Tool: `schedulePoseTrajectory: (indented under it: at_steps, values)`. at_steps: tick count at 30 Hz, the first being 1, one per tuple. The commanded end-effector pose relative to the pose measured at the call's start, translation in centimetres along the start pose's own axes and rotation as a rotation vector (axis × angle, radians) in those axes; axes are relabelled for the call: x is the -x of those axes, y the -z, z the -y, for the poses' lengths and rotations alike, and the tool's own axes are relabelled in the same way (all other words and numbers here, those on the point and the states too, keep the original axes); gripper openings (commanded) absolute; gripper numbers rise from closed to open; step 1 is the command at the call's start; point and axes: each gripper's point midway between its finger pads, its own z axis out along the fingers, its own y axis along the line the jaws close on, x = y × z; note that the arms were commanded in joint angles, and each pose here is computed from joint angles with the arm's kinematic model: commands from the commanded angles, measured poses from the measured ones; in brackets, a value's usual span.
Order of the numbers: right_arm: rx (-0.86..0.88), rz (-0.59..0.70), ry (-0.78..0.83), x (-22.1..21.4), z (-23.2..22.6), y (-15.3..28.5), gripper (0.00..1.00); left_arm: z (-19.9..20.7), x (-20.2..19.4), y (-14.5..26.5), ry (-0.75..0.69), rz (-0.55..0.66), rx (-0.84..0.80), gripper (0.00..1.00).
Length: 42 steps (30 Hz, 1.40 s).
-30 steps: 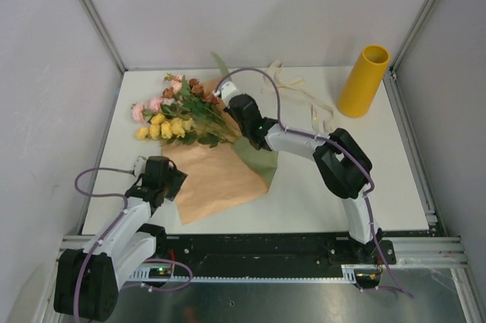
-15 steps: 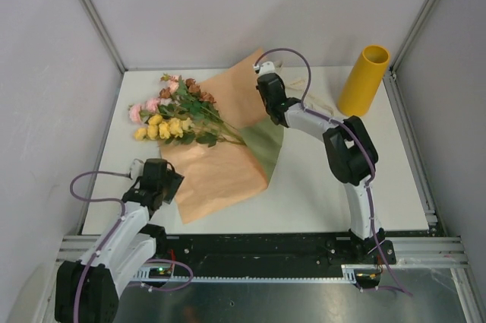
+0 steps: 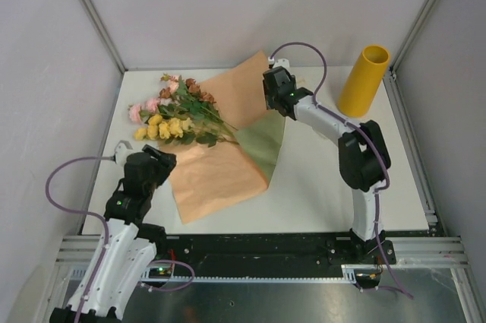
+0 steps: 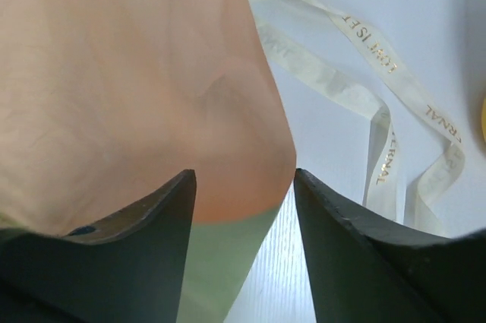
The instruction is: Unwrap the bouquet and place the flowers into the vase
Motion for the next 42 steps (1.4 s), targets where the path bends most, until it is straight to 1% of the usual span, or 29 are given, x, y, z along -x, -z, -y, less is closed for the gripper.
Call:
schedulePoseTrajectory:
  at_steps: [1,4,9,11,12,14,17,19,25,30,33,36,39,42]
  values:
    - [0.096,0.073,-0.069,3.5,-1.3,6.5,0.64,3.7,4.4,2.9,-0.198,0.126,-0.123,0.67]
    - [0.126,0.074,-0.038,3.2,-2.8,8.4,0.69,4.7,5.2,4.0,-0.308,0.138,-0.161,0.71]
    - [0.196,0.083,0.03,2.0,-6.9,10.5,0.71,5.4,4.5,4.6,-0.39,0.081,-0.199,0.79]
    - [0.212,0.081,0.073,0.8,-8.7,10.5,0.71,5.4,4.2,4.7,-0.424,0.062,-0.205,0.87]
    - [0.212,0.079,0.102,0.1,-9.5,10.4,0.72,5.1,4.0,4.7,-0.439,0.054,-0.2,0.93]
    - [0.194,0.083,0.16,-1.2,-10.9,9.8,0.76,4.7,3.9,4.7,-0.454,0.048,-0.187,0.98]
    - [0.133,0.092,0.252,-2.8,-12.2,8.7,0.79,4.6,4.0,4.7,-0.463,0.049,-0.18,0.99]
    - [0.059,0.104,0.303,-3.3,-12.4,8.0,0.81,4.5,4.1,4.7,-0.463,0.053,-0.173,1.0]
    - [-0.166,0.129,0.375,-3.9,-10.2,6.3,0.85,4.4,4.3,4.7,-0.462,0.062,-0.166,1.0]
    - [-0.301,0.114,0.388,-4.2,-6.8,6.7,0.85,4.5,4.5,4.9,-0.456,0.073,-0.17,1.0]
    - [-0.373,0.098,0.378,-4.2,-4.4,8.1,0.85,4.5,4.6,5.0,-0.455,0.079,-0.171,1.0]
    - [-0.434,0.071,0.368,-4.7,-1.8,10.5,0.85,4.4,4.6,5.0,-0.453,0.083,-0.168,1.0]
    - [-0.447,0.021,0.339,-6.1,0.2,12.7,0.86,4.4,4.7,5.1,-0.448,0.089,-0.167,1.0]
    - [-0.457,-0.039,0.341,-7.1,2.4,14.8,0.86,4.3,4.8,5.1,-0.443,0.093,-0.163,1.0]
